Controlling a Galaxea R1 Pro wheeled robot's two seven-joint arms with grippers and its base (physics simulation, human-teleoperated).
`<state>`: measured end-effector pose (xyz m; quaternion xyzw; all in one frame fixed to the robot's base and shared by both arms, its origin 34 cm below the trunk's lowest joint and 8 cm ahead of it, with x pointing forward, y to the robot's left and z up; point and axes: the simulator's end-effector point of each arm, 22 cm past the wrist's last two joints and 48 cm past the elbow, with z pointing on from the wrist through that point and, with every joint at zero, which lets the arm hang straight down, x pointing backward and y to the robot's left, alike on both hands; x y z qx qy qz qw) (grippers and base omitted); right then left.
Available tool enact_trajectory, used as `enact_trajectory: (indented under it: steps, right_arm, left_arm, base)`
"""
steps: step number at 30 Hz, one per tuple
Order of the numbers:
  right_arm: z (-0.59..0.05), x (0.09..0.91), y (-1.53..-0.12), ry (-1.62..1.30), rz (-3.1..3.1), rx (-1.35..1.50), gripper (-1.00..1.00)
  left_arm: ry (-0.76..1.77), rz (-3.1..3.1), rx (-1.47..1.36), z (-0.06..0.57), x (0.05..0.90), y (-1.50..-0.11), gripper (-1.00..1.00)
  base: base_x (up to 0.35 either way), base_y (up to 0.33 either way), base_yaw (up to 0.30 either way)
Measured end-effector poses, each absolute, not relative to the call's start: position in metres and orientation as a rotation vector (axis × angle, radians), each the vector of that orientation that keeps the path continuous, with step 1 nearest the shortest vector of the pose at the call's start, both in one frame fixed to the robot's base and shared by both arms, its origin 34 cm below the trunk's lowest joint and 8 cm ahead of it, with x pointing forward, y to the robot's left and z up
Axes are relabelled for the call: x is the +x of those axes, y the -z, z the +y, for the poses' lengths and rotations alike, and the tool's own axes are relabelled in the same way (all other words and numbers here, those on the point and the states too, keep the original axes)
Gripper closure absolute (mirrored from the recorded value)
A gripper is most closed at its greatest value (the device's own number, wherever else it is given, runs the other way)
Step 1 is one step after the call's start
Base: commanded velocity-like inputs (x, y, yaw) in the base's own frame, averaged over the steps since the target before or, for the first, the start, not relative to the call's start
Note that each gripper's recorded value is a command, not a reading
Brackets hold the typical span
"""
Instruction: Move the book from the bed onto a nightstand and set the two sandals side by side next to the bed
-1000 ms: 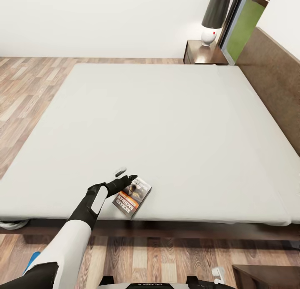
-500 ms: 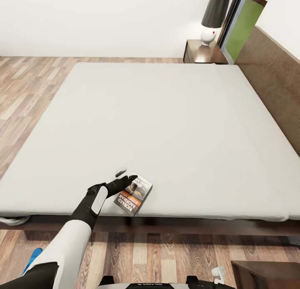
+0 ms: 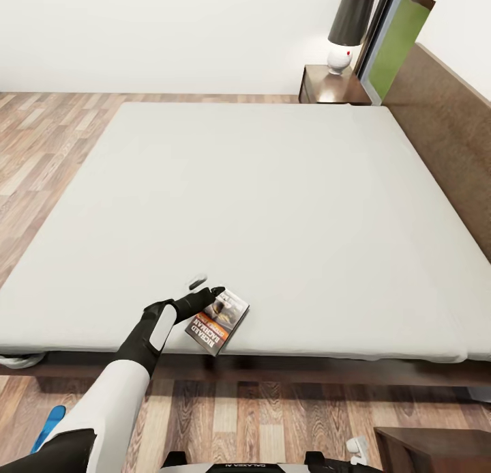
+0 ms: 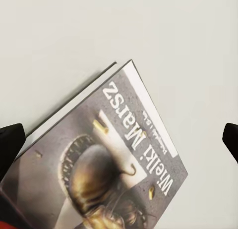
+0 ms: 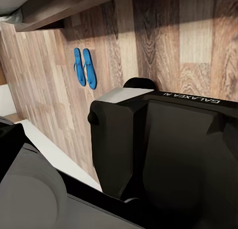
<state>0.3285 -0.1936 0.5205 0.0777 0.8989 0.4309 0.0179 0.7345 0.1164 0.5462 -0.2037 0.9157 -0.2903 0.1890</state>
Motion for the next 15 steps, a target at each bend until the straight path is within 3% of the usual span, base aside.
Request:
enact_trajectory:
  steps: [15]
  right_arm:
    - [-0.1935, 0.3286, -0.5204, -1.339, 2.792, 0.241, -1.0]
  left_arm:
    - [0.816, 2.575, -0.574, 0.1166, 0.7345, -0.546, -1.0]
  base:
    - [-0.031, 0.0, 0.0]
